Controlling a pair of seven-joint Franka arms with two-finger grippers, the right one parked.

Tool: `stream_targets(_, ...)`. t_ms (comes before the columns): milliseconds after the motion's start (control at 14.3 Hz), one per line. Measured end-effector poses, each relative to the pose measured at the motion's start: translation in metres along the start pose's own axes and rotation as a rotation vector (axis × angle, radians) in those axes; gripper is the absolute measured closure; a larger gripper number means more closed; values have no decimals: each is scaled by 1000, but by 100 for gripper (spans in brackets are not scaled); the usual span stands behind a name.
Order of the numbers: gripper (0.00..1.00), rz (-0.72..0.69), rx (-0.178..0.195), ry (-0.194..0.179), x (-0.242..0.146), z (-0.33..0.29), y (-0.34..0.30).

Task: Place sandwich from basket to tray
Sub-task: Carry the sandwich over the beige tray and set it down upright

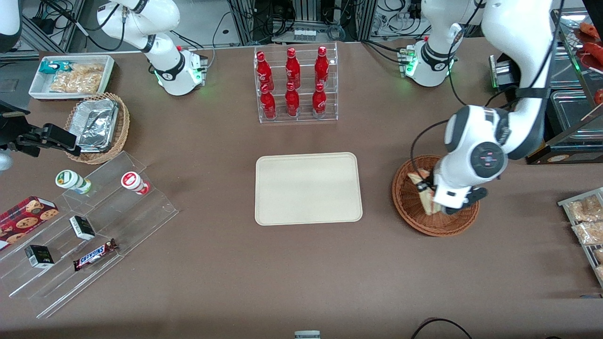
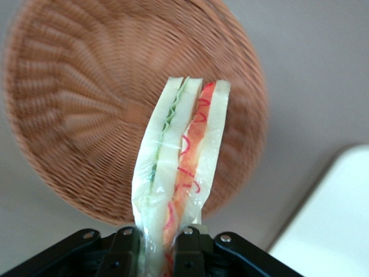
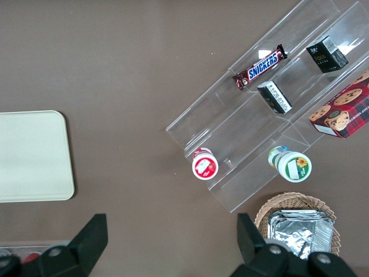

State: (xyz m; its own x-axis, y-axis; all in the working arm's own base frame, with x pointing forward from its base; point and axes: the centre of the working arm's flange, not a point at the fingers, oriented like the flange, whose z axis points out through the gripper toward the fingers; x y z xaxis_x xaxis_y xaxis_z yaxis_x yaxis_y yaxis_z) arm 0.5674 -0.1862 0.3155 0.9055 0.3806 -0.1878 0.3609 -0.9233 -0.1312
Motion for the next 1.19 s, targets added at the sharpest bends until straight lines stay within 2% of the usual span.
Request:
stream_targets(210, 85, 162, 27, 5, -38, 18, 72)
stream_targets(420, 85, 276, 30, 19, -61, 28, 125)
stream_targets(559, 85, 330, 19, 23, -85, 32, 158)
stream_targets(839, 85, 375, 5, 32, -138, 46, 223)
stream_targets(1189, 85, 303, -3, 42, -178, 67, 273)
